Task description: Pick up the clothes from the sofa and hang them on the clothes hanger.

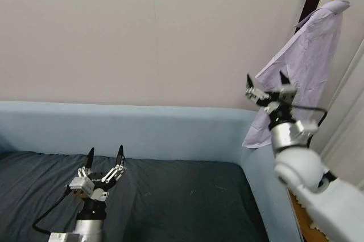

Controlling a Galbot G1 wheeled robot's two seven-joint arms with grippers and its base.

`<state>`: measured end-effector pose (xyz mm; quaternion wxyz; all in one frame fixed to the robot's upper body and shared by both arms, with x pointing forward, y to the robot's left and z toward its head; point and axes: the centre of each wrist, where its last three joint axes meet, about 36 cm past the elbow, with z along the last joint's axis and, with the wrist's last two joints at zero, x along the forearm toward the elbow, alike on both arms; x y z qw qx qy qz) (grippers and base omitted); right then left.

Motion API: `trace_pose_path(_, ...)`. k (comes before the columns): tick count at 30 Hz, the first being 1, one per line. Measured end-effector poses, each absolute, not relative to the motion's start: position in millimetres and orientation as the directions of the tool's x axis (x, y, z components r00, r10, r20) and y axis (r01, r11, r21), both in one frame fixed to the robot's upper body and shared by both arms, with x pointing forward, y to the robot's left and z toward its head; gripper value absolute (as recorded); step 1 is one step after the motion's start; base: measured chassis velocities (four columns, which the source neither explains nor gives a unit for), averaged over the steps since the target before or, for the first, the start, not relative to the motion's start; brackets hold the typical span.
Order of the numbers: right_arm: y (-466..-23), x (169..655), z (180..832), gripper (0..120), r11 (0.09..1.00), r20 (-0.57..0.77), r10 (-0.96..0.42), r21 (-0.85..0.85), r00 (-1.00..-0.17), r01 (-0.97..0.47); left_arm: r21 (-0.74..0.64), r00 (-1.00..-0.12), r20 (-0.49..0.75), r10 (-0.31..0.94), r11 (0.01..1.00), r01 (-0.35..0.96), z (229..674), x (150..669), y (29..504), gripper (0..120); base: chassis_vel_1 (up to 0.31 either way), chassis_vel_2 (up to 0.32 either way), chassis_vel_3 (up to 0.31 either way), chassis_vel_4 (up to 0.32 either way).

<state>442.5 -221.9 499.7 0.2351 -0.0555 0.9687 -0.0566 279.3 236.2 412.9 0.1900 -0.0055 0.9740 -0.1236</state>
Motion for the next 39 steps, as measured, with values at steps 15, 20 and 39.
trace_pose_path(15, -213.6, 307.2, 389.2, 100, 0.987, -0.215, 0.017, -0.153, -0.976, 0.051, -0.136, -0.922, -0.379, -0.073, 0.990, -0.023, 369.5, 247.5, 235.6, 100, 0.000, 0.000, 0.000, 0.000)
trace_pose_path(20, -214.4, 295.5, 386.1, 100, 0.986, -0.229, 0.019, -0.154, -0.973, 0.055, -0.152, -0.924, -0.374, -0.080, 0.988, -0.024, 370.1, 245.5, 227.6, 100, 0.000, 0.000, 0.000, 0.000)
trace_pose_path(39, -211.8, 294.7, 395.6, 100, 0.991, -0.236, 0.027, -0.121, -0.971, 0.057, -0.160, -0.926, -0.372, -0.069, 0.987, -0.009, 377.0, 240.4, 224.7, 100, 0.000, 0.000, 0.000, 0.000)
